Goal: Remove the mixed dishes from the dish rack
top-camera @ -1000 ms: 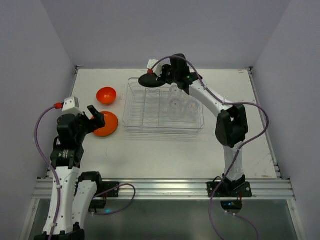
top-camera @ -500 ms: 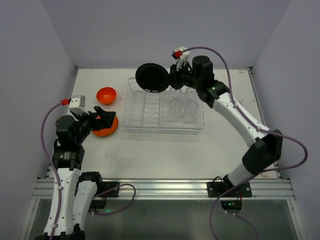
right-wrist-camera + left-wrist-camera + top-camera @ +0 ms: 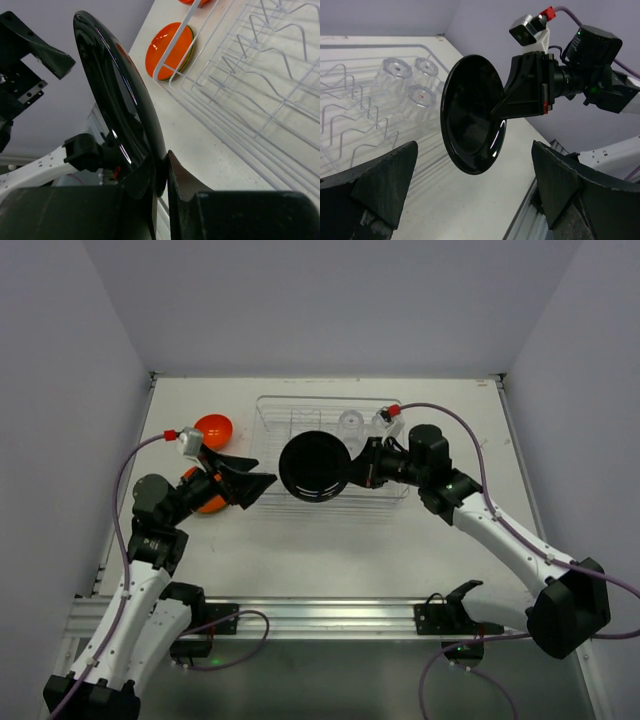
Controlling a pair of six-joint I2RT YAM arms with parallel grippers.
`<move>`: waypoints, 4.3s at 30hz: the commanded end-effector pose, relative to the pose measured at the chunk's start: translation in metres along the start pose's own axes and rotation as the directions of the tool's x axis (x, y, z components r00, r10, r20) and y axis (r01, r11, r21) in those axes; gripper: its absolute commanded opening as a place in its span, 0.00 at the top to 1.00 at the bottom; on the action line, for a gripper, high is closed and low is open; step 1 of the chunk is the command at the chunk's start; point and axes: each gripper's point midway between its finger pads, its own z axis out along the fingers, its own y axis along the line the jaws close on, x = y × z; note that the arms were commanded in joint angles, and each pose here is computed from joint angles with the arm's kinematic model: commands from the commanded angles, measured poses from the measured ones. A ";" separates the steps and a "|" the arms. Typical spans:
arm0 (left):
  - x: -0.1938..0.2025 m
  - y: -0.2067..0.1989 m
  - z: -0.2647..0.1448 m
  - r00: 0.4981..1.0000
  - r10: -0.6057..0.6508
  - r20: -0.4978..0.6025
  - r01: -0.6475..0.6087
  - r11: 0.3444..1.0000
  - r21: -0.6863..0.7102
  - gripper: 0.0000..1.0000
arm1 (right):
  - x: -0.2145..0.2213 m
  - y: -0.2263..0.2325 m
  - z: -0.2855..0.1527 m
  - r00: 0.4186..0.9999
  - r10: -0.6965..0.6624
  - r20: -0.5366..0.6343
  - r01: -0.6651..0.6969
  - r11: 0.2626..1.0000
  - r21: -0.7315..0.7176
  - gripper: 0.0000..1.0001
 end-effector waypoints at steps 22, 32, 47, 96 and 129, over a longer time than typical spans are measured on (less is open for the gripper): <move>0.024 0.012 -0.002 0.990 0.053 -0.130 -0.071 0.988 -0.137 1.00 | 0.033 0.066 0.032 0.999 0.032 0.004 -0.030 0.955 -0.294 1.00; -0.015 0.078 -0.027 1.000 -0.011 -0.023 -0.005 0.790 -0.614 1.00 | 0.011 0.018 0.019 0.993 0.085 0.082 -0.071 0.985 -0.155 0.01; -0.017 0.229 -0.151 0.919 -0.081 0.386 0.395 0.222 -0.892 1.00 | 0.013 -0.051 -0.096 0.921 -0.217 0.322 0.107 0.939 0.327 0.01; -0.037 0.186 -0.116 0.999 -0.035 0.017 0.028 0.338 -0.941 0.00 | 0.002 -0.090 -0.111 0.929 -0.138 0.344 -0.081 0.830 0.552 0.01; -0.002 0.146 -0.093 0.991 0.031 -0.133 -0.124 0.612 -0.781 0.00 | -0.067 -0.147 0.062 0.913 -0.264 -0.309 0.405 0.663 0.630 0.01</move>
